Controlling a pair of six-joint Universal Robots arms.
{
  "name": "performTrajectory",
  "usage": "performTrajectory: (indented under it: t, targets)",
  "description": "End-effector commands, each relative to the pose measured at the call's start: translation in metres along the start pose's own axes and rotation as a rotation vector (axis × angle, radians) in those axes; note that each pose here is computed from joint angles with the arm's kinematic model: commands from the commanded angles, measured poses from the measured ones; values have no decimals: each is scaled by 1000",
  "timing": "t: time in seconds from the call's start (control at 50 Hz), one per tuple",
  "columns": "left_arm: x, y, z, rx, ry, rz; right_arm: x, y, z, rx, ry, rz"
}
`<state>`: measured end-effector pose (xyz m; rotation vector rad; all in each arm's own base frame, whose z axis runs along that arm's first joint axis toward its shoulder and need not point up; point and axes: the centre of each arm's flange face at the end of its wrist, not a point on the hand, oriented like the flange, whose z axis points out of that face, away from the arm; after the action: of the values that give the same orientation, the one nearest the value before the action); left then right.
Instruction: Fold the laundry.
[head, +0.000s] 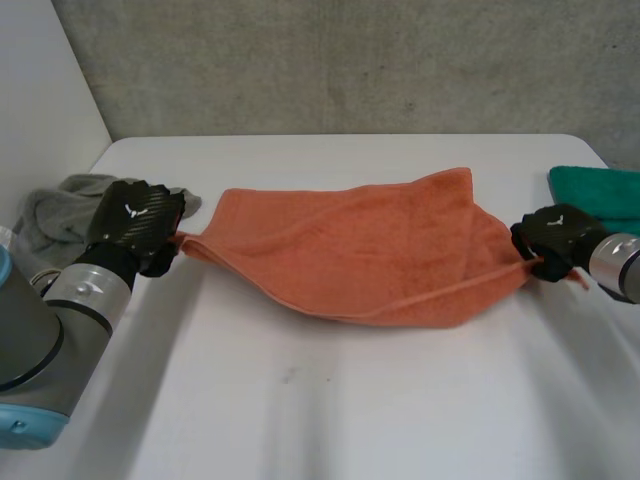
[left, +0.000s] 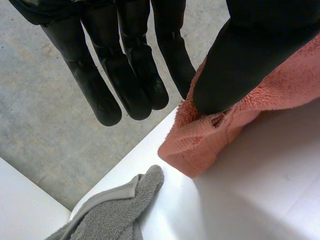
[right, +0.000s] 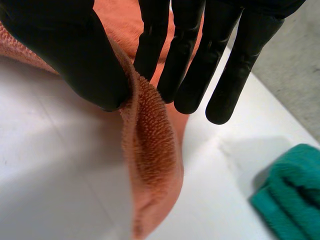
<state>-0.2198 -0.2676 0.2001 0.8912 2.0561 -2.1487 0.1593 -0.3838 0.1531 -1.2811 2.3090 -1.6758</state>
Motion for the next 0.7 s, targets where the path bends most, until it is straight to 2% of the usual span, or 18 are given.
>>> performTrajectory:
  t: [0.02,0.12,0.24,0.36,0.44,0.56,0.64,0.7]
  targets:
    - [-8,-17,-14,-11,-2,2,-1,-26,-34,-3,-9,1]
    - [-26,-37,-29,3,-44,10,2,-42,-62,-39,-5,5]
    - [-52,-70,-57,37,-122,25,24,-68,-123,-127,91,-19]
    - [-62,-76,-80,-10,-145,24,18,-81,-169,-180,98,-111]
    - [-51,-62,-86,-85,-85,7,8,-75,-172,-215,61,-157]
    - [-30,-21,-74,-240,29,-32,-13,-55,-164,-272,-42,-143]
    - [-26,-1,-58,-310,63,-51,-26,-38,-142,-316,-132,-120]
    - [-25,11,-42,-331,68,-54,-29,-28,-124,-348,-134,-138]
